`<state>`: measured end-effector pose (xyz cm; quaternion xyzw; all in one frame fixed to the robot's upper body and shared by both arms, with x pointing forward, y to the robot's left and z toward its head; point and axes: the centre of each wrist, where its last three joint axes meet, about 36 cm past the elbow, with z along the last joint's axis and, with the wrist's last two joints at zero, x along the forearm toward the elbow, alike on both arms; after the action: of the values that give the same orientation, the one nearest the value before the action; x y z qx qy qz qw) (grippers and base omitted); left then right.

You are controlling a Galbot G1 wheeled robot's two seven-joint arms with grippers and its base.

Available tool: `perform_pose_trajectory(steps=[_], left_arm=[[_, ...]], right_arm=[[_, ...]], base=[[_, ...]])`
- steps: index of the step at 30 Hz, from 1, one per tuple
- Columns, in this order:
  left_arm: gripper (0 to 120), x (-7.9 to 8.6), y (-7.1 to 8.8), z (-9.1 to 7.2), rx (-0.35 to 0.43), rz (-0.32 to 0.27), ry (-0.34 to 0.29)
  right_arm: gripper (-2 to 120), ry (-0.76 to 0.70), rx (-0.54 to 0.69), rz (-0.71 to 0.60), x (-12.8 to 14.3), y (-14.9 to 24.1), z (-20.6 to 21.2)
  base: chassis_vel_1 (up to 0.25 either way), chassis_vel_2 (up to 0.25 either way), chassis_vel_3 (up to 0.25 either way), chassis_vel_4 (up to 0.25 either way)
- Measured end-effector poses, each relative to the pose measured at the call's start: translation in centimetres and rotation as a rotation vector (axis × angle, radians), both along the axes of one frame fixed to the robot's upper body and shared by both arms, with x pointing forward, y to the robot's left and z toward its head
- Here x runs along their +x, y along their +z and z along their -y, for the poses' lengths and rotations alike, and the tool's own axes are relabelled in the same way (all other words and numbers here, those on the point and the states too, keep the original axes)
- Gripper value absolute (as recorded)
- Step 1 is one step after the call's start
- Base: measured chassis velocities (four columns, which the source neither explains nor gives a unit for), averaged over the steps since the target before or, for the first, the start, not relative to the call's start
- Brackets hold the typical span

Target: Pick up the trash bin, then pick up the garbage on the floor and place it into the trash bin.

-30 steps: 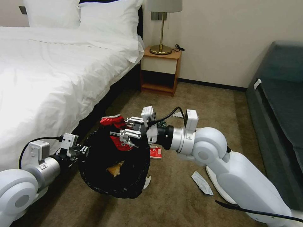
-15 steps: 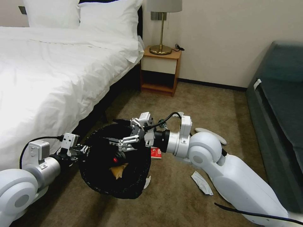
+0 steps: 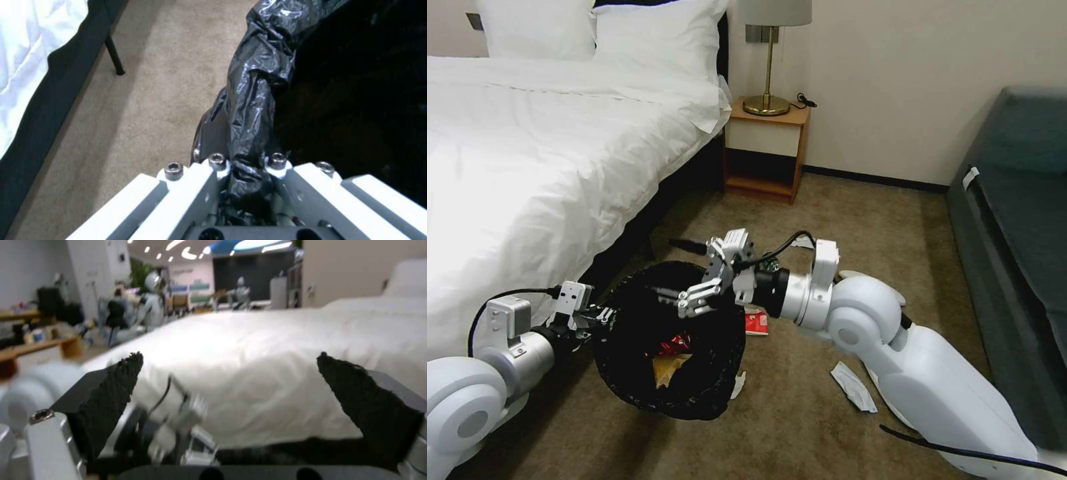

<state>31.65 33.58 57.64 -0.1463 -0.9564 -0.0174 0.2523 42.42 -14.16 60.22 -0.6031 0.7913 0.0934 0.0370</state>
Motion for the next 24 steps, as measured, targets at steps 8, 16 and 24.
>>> perform_pose_trajectory(steps=[8,16,24], left_arm=[[1,0.0,0.1,-0.1,-0.002,0.005,0.008],[1,-0.1,0.4,-0.3,-0.004,0.015,0.016],[1,0.0,0.6,-0.3,-0.006,0.024,0.016]], right_arm=[[100,-0.168,0.046,0.028,1.2,3.3,4.2],[100,-0.451,-0.012,-0.04,1.3,1.6,12.5],[100,-0.577,-0.107,-0.129,-1.2,-2.3,16.4]], base=[[0.0,0.0,0.0,0.0],[0.0,0.0,0.0,0.0],[0.0,0.0,0.0,0.0]])
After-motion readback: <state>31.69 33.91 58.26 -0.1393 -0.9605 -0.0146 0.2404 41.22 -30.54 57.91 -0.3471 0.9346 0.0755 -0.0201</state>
